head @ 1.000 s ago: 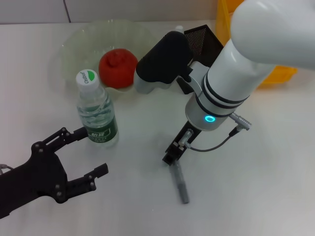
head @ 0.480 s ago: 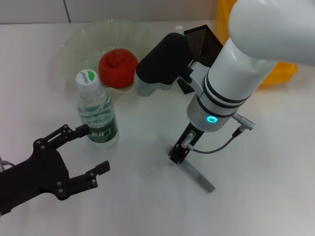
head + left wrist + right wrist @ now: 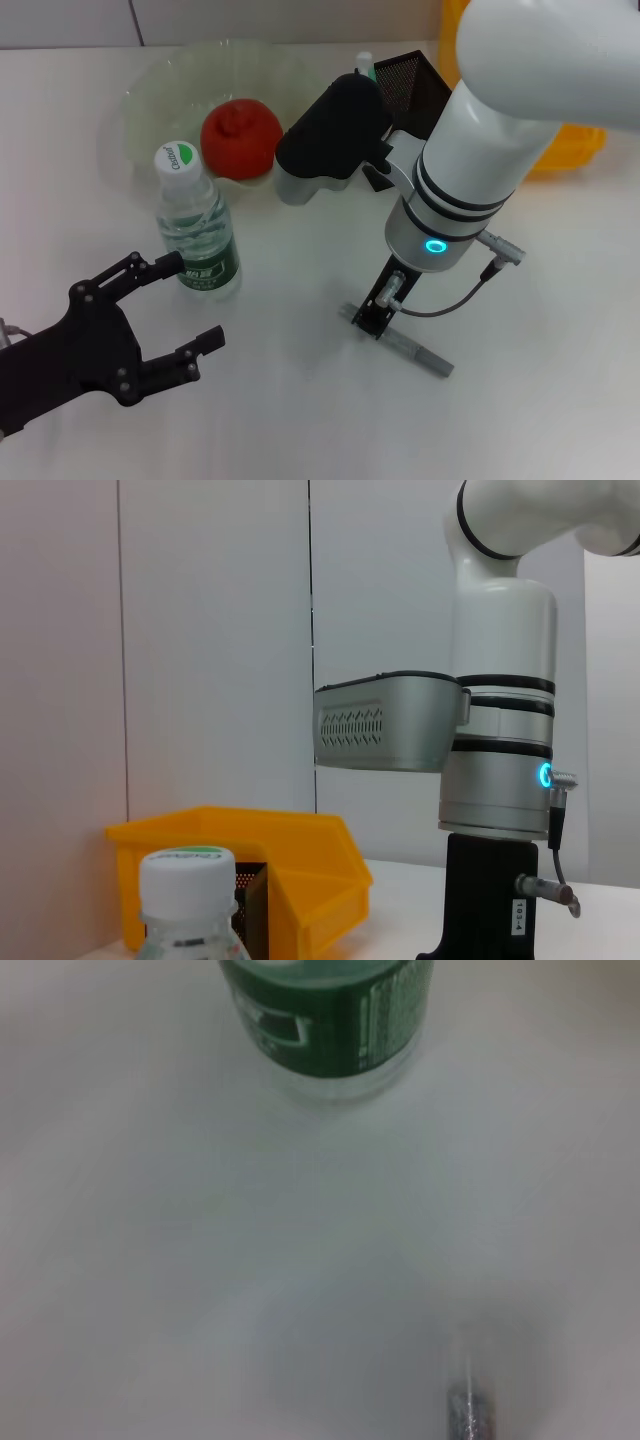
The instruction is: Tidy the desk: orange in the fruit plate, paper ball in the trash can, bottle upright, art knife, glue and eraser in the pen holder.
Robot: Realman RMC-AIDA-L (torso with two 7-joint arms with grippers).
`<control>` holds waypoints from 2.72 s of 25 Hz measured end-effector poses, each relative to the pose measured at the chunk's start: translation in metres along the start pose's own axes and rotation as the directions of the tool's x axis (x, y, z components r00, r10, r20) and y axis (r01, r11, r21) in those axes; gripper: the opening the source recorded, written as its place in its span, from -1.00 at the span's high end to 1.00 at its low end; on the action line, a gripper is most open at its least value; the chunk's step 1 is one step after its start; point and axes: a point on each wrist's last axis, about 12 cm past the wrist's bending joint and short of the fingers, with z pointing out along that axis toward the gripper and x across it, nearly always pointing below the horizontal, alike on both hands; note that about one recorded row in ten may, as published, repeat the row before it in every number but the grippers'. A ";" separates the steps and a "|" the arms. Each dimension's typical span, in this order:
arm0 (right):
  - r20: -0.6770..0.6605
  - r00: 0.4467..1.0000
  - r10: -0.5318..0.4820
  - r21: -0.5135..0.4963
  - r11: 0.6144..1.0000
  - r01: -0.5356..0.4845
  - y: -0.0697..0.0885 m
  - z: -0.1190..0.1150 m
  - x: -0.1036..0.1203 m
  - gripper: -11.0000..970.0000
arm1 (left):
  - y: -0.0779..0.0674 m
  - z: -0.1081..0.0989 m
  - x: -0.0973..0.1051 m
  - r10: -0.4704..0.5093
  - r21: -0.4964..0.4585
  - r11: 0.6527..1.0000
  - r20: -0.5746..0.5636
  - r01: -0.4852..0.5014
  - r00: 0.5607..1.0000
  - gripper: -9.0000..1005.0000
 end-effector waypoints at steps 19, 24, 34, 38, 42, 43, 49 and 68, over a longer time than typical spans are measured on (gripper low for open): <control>0.111 0.994 0.025 0.025 0.999 -0.028 -0.011 -0.031 0.009 0.79 | 0.004 0.002 -0.003 0.008 0.002 1.000 0.009 -0.008 1.000 -0.71; 0.064 0.998 -0.020 0.018 1.000 0.019 -0.001 -0.024 0.012 0.73 | 0.006 0.004 -0.005 0.013 0.006 1.000 0.013 -0.013 1.000 -0.71; 0.025 0.999 -0.028 0.004 1.000 0.028 0.004 -0.010 0.015 0.21 | 0.007 0.007 -0.005 0.013 0.012 1.000 0.015 -0.013 1.000 -0.71; 0.014 0.999 -0.040 0.002 0.999 0.040 0.007 -0.004 0.016 0.01 | 0.006 0.007 -0.004 0.010 0.013 1.000 0.014 -0.010 1.000 -0.71; -0.005 0.999 -0.045 0.001 0.999 0.045 0.007 0.000 0.016 0.05 | 0.006 0.007 -0.004 0.009 0.014 1.000 0.013 -0.010 1.000 -0.71; -0.012 0.999 -0.043 0.000 0.999 0.043 0.007 0.001 0.017 0.08 | 0.006 0.007 -0.004 0.009 0.014 1.000 0.013 -0.010 1.000 -0.71; -0.038 0.997 -0.065 0.003 0.998 0.065 0.010 0.005 0.017 0.30 | 0.006 0.007 -0.004 0.009 0.015 1.000 0.013 -0.009 1.000 -0.71; 0.900 0.436 -0.030 0.129 0.972 -0.198 -0.091 -0.099 0.084 0.70 | 0.004 0.009 -0.004 0.007 0.028 1.000 0.014 -0.007 1.000 -0.72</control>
